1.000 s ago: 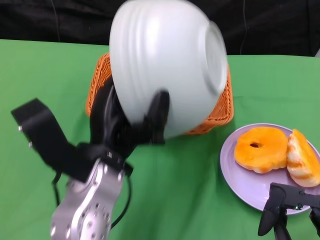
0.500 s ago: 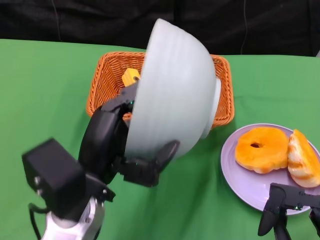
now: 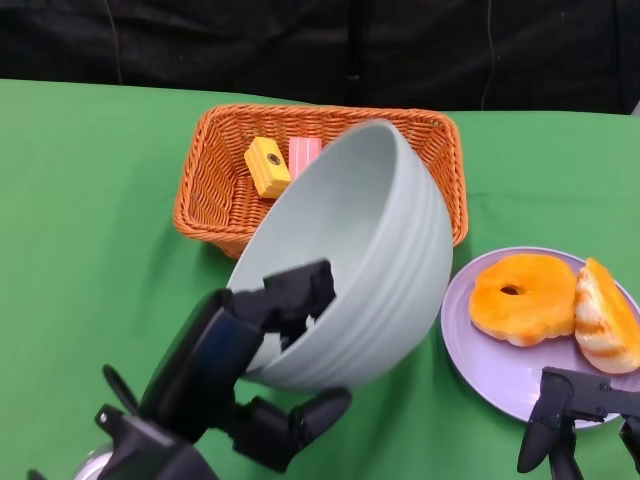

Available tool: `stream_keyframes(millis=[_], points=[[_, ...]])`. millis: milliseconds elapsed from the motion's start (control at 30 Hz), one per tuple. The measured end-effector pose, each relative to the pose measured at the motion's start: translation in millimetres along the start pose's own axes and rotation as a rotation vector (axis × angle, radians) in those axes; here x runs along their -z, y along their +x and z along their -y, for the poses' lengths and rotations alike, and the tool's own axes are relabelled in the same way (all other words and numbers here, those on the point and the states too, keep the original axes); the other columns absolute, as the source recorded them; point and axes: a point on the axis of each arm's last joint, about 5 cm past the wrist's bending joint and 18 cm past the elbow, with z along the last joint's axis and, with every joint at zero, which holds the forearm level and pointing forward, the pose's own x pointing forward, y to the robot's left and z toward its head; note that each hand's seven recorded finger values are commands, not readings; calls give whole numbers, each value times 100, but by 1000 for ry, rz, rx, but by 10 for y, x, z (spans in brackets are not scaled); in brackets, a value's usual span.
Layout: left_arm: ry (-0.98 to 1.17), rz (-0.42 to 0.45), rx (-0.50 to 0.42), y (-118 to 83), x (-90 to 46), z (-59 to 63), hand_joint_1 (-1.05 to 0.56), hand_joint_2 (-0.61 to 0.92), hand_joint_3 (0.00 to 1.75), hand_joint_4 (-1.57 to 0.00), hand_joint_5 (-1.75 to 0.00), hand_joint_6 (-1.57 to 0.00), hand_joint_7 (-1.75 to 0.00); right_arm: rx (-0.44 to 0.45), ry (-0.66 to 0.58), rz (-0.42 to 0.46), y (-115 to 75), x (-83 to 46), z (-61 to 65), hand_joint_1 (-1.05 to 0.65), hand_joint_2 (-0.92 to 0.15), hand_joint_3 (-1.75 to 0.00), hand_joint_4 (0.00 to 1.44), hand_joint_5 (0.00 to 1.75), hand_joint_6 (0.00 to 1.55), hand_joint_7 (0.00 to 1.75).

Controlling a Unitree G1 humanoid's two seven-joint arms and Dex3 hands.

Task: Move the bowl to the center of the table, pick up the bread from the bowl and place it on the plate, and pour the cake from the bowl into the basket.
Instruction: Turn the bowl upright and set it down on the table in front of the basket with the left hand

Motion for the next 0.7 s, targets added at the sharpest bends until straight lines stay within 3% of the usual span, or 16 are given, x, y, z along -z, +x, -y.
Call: stream_keyframes(millis=[200,467,533,667,700], points=[[228,55,86,-160,-1,20,-21,18,170,-100,-175,-80,-172,0,-1,0,-1,0,2,26,-20,-175,96,175,82,151],[248,52,85,-192,6,38,-22,19,169,-100,-175,-80,-173,0,0,-2,-4,1,1,25,-20,-175,96,175,82,150],[334,66,103,-215,10,47,-22,34,146,-97,-175,-79,-174,-1,0,-1,-3,0,1,26,-20,-175,96,175,82,150],[449,72,161,-298,42,72,-23,38,139,-97,-175,-79,-175,-1,0,-2,-4,1,1,26,-21,-175,96,175,82,150],[475,74,163,-307,47,83,-22,39,126,-97,-175,-76,-175,-1,0,-1,-5,0,1,26,-21,-175,96,175,82,150]])
